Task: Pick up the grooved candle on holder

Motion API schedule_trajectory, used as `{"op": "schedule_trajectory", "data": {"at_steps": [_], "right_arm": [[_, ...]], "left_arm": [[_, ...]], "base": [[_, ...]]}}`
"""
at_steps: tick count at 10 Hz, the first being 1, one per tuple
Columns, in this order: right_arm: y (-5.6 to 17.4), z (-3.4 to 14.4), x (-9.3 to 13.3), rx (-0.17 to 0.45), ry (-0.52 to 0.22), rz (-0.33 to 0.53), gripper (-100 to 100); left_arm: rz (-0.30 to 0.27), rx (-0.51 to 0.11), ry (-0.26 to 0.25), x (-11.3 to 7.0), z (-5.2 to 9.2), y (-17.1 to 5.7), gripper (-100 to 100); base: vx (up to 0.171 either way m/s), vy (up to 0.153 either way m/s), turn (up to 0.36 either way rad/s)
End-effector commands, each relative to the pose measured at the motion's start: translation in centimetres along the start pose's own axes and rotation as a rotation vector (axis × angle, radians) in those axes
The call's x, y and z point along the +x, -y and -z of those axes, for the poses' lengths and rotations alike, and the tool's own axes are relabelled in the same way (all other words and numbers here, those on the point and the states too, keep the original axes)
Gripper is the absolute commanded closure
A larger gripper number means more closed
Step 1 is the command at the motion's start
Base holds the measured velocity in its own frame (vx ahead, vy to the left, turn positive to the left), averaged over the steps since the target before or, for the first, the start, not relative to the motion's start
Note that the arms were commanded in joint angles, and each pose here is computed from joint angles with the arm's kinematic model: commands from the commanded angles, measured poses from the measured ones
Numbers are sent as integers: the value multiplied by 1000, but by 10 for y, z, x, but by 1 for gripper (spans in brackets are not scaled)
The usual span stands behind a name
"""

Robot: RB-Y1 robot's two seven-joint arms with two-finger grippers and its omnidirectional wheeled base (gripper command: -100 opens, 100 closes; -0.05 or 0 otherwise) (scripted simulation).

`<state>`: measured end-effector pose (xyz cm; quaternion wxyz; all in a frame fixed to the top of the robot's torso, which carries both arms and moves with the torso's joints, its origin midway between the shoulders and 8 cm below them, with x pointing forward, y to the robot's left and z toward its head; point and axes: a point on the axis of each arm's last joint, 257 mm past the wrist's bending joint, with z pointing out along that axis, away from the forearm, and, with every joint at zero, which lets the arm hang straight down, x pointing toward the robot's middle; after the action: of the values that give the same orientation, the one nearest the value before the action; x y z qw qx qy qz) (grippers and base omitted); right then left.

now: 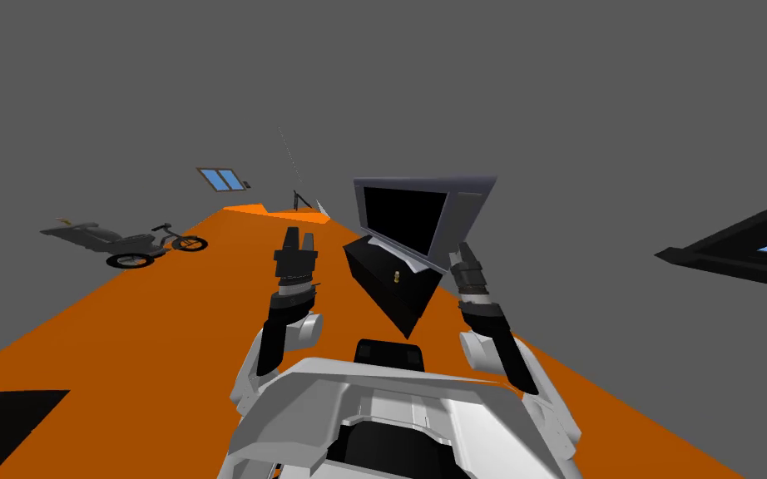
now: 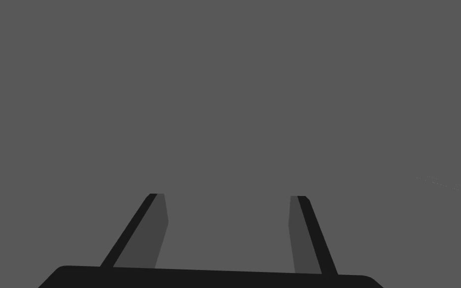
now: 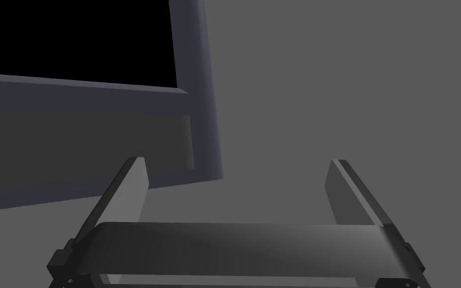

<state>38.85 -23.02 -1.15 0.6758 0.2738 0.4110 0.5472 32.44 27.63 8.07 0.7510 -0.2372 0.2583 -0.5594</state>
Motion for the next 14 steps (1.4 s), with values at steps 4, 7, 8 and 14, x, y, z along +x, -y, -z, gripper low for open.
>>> {"op": "schedule_trajectory", "data": {"at_steps": [4,7,8,14], "right_arm": [[57,4,24,153,-77,47,-100],[83,9,34,225,-106,68,-100],[105,15,44,284,-135,88,-100],[183,46,69,501,-217,159,-100]], "left_arm": [[0,0,0,0,0,0,0],[0,0,0,0,0,0,0],[0,0,0,0,0,0,0],[0,0,0,0,0,0,0]], "base": [[-35,-58,154],[-38,-54,153],[-26,-54,290],[-33,-49,190]]}}
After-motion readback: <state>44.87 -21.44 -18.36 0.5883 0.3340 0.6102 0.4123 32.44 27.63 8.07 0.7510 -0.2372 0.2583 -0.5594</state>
